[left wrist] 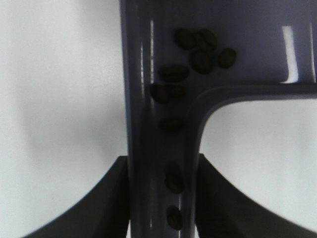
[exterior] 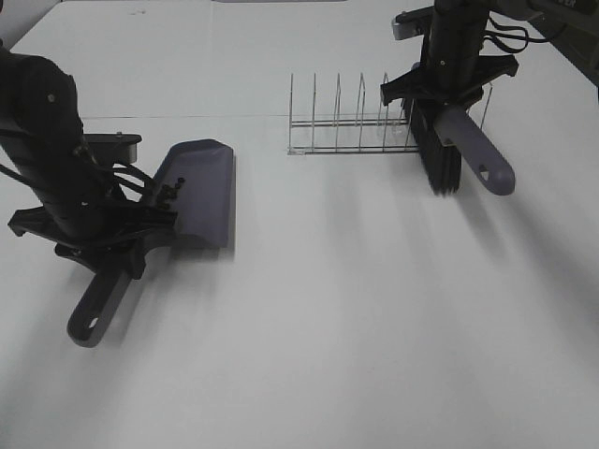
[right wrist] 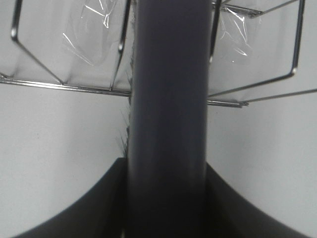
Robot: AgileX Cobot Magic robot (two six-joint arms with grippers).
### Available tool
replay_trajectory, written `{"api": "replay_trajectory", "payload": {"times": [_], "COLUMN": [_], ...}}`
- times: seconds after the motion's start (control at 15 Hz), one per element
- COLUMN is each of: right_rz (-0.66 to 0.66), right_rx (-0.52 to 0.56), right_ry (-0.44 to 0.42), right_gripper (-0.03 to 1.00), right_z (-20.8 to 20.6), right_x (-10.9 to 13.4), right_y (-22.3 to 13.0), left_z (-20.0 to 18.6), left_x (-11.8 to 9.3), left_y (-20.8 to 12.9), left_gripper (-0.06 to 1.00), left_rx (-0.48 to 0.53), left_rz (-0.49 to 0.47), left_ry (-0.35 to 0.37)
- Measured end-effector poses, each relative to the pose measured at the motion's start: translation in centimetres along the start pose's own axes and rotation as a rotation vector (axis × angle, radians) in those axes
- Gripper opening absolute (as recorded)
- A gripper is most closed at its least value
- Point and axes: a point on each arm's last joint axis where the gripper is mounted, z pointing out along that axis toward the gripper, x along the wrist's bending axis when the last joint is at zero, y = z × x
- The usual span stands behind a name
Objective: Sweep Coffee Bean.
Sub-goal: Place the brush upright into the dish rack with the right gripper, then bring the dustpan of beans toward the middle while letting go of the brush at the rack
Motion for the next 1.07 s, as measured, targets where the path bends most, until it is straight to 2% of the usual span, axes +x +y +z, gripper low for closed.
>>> {"api": "replay_trajectory", "payload": {"times": [0.33,0.6,0.93,1.07], "right_rz": [0.031,0.040,0.065,0.093], "right_rx": [-0.002,-0.008,0.004,-0.033], "right_ry": [0.031,0.024,0.040,0.130], "right_gripper": [0.33,0.79,0.80,0.78], "right_z": [0.5,0.3,-3.4,-6.2], "right_x": [-0.3,-0.6,-1.3,-1.1], "right_y": [0.3,0.4,0.4,0.7], "left_z": [0.0,0.0,0.0,-0.1], "left_x": [0.0,0.0,0.0,0.0], "left_y": [0.0,0.0,0.0,0.0], "left_gripper": [0.35,0.35,0.35,0.35], "left_rx": [0.000,0.000,0.000,-0.005], "left_rz": [0.004,0.004,0.005,0.000], "left_ry": [0.000,0.000,0.001,-0.002]}}
